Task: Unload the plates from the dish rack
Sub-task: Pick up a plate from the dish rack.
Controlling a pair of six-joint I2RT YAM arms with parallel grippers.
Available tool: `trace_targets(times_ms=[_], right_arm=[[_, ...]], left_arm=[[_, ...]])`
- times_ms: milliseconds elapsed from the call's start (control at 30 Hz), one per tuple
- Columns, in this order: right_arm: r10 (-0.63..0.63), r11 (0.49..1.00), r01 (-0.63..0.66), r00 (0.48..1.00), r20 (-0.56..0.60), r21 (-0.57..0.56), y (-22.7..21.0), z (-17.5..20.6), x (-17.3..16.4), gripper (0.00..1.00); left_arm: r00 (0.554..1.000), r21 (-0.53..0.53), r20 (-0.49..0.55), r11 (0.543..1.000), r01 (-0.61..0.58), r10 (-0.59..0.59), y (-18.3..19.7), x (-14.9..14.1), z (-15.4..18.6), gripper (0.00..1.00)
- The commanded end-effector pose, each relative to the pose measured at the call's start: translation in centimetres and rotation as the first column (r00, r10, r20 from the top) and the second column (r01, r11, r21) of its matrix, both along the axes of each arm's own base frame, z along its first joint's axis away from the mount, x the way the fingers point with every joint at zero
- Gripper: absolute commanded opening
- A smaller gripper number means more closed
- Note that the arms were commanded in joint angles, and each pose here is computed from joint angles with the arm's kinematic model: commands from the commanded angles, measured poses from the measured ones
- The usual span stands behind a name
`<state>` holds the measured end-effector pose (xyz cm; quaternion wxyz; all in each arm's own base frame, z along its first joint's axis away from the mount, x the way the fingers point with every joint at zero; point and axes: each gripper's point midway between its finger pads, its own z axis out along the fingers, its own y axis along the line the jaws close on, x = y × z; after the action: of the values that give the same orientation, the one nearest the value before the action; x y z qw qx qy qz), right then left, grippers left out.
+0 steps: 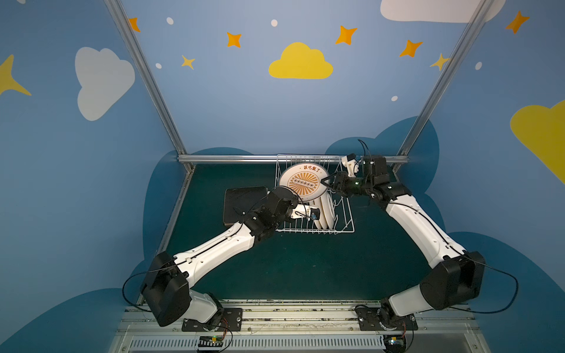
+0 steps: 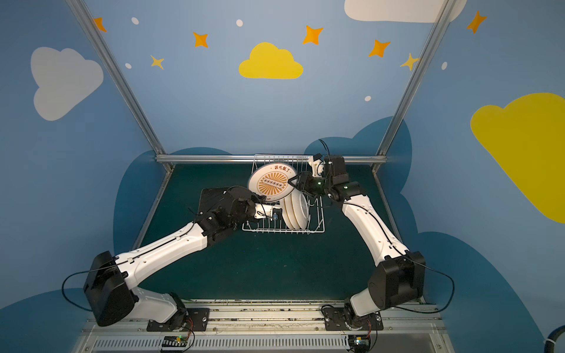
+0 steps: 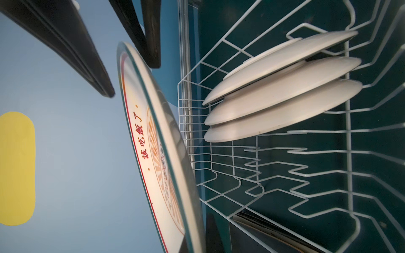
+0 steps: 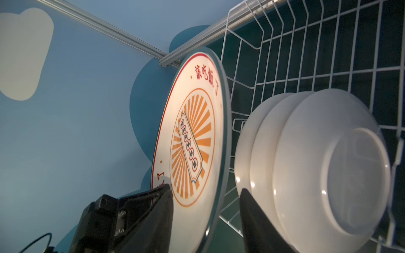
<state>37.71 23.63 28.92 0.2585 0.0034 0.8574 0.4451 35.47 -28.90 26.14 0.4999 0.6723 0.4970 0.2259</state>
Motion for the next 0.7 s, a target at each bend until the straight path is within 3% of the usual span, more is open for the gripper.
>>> trace_targets(times_ms=[0,233,400,533,667], right_arm=[[0.029,0.999,-0.028,0.997,-0.068,0.024,0.6,0.1,-0.3,0.38],[0.042,0.998,-0.037,0.994,-0.097,0.048,1.0,-0.2,-0.2,0.15],[0.041,0.995,-0.033,0.995,-0.088,0.092,0.6,0.4,0.0,0.00],[0.030,0.985,-0.013,0.995,-0.096,0.171,-0.1,0.9,0.5,0.00],[0.026,0.977,-0.007,0.996,-0.086,0.215,-0.5,1.5,0.8,0.00]], left_arm=[[0.996,-0.057,0.087,0.998,0.002,0.003,-0.6,0.5,2.8,0.03],[0.997,-0.046,0.080,0.999,-0.012,0.016,-0.6,0.7,2.0,0.03],[0.995,-0.043,0.085,0.998,-0.051,0.055,-0.4,1.3,1.5,0.09],[0.992,-0.048,0.092,0.995,-0.088,0.092,-0.2,2.0,1.2,0.52],[0.990,-0.079,0.081,0.991,-0.108,0.114,-0.1,2.2,1.2,0.76]])
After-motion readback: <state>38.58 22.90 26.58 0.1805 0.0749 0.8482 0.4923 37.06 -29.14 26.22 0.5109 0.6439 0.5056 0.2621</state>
